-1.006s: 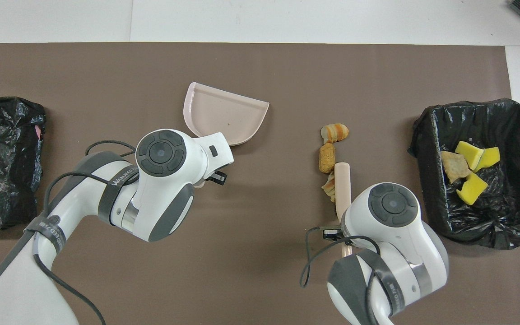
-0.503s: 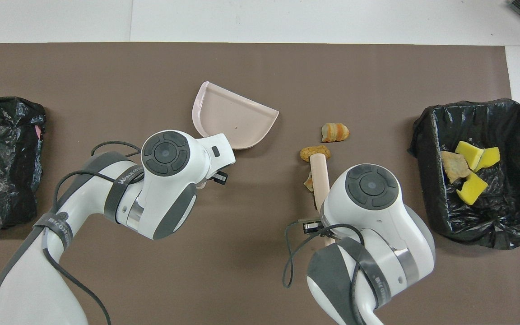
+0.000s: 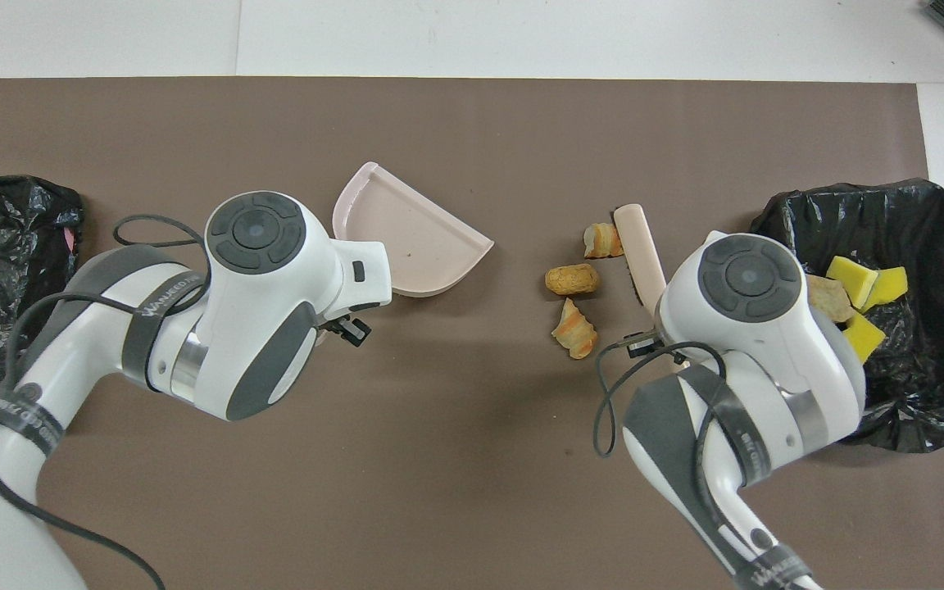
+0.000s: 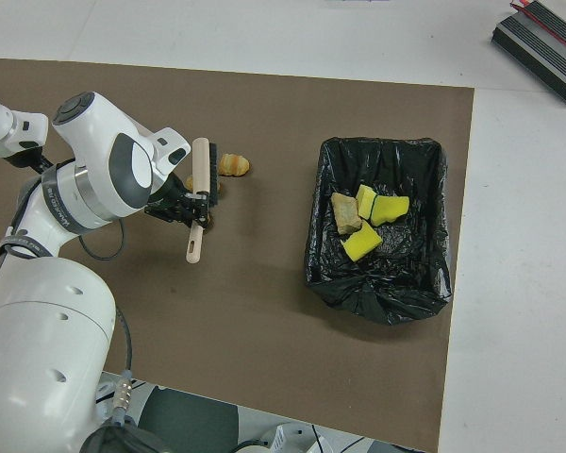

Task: Sweep and dump trash in bin
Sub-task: 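Sweep the bread chunks toward the dustpan with the right gripper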

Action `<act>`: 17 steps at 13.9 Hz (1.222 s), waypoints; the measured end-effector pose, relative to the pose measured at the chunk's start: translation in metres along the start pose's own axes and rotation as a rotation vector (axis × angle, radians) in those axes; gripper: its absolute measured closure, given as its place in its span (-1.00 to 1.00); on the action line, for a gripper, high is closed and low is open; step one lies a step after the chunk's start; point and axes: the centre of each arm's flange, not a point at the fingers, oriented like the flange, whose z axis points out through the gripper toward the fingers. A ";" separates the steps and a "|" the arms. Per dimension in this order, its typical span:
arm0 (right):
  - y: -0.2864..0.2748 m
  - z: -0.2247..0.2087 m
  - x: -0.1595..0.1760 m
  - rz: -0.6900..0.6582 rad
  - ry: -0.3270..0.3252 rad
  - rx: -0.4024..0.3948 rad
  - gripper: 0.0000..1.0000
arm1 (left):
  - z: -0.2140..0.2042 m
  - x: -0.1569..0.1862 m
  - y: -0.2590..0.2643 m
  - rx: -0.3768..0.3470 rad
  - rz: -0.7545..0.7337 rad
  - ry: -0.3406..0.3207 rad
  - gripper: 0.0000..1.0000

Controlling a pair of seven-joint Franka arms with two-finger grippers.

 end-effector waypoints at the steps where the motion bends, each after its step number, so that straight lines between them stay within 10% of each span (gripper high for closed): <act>1: 0.014 0.010 0.009 -0.018 0.009 -0.019 0.49 | -0.007 -0.007 -0.009 0.011 0.100 -0.013 0.35; 11: -0.028 0.061 0.040 -0.130 -0.050 0.011 0.49 | 0.022 -0.025 0.033 0.185 0.651 -0.194 0.35; 17: -0.040 0.062 0.016 0.111 -0.155 0.087 0.49 | 0.035 -0.035 0.047 0.185 0.681 -0.223 0.35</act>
